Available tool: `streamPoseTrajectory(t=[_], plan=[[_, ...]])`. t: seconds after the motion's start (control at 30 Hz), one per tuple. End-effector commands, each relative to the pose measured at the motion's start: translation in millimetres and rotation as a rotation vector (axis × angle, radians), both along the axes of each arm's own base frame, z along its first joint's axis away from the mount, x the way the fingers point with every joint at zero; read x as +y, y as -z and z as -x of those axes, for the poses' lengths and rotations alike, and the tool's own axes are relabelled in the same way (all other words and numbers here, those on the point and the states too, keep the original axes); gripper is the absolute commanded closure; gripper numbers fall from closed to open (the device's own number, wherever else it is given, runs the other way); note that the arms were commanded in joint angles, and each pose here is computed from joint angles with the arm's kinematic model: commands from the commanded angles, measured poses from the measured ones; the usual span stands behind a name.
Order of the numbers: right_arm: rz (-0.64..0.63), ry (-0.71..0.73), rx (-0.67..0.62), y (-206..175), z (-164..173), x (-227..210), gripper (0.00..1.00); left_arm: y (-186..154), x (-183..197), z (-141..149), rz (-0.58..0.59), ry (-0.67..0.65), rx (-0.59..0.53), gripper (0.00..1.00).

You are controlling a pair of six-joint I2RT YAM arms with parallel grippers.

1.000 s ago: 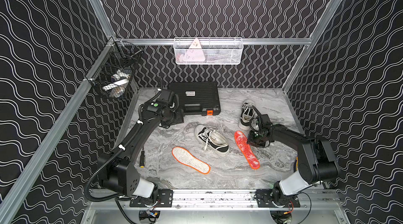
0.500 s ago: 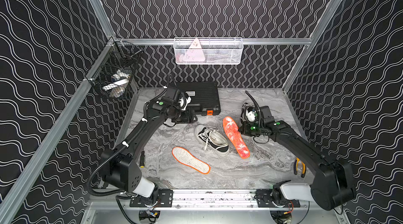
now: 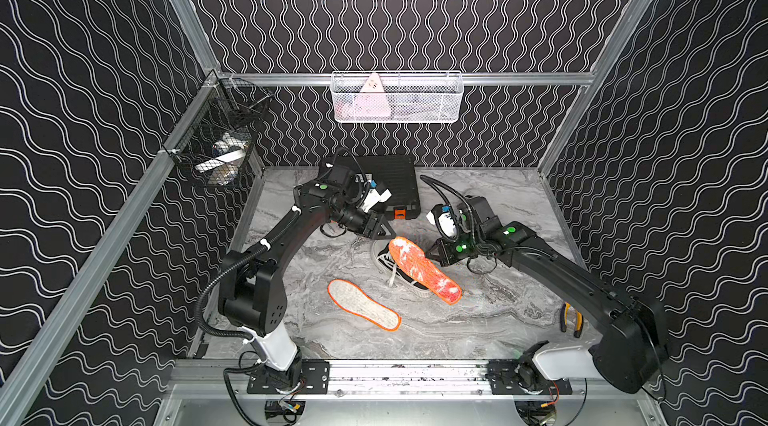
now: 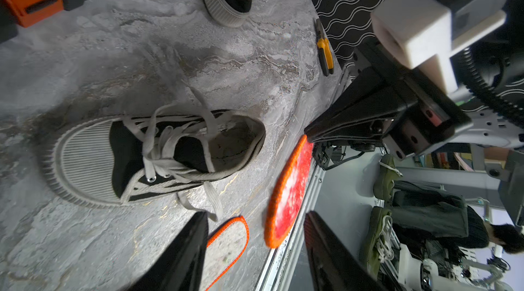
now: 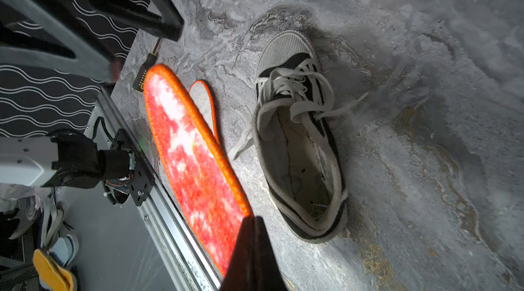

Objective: Insert the insole into the shoe
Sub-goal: Pick up the insole from the center of the board.

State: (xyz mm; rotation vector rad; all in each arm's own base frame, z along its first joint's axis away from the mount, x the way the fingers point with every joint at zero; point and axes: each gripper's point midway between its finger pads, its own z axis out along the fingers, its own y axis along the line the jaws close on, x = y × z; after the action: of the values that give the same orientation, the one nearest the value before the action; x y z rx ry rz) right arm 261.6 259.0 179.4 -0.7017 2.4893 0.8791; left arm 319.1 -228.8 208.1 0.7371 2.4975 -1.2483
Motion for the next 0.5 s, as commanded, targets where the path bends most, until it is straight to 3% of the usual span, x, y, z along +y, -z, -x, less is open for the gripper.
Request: streamPoseTrajectory(t=[0.0,0.33,0.47], plan=[[-0.015,-0.07,-0.016,-3.3,3.5,7.3,1.0,-4.1,-8.9,18.3,0.047,0.075,-0.002,0.42],[0.0,-0.132,-0.082,-11.5,-8.1,24.0,1.0,15.2,-23.0,41.7,-0.03,0.14,0.052,0.55],[0.014,-0.146,-0.087,-13.4,-11.0,27.5,1.0,16.6,-25.9,46.9,-0.029,0.145,0.068,0.75]])
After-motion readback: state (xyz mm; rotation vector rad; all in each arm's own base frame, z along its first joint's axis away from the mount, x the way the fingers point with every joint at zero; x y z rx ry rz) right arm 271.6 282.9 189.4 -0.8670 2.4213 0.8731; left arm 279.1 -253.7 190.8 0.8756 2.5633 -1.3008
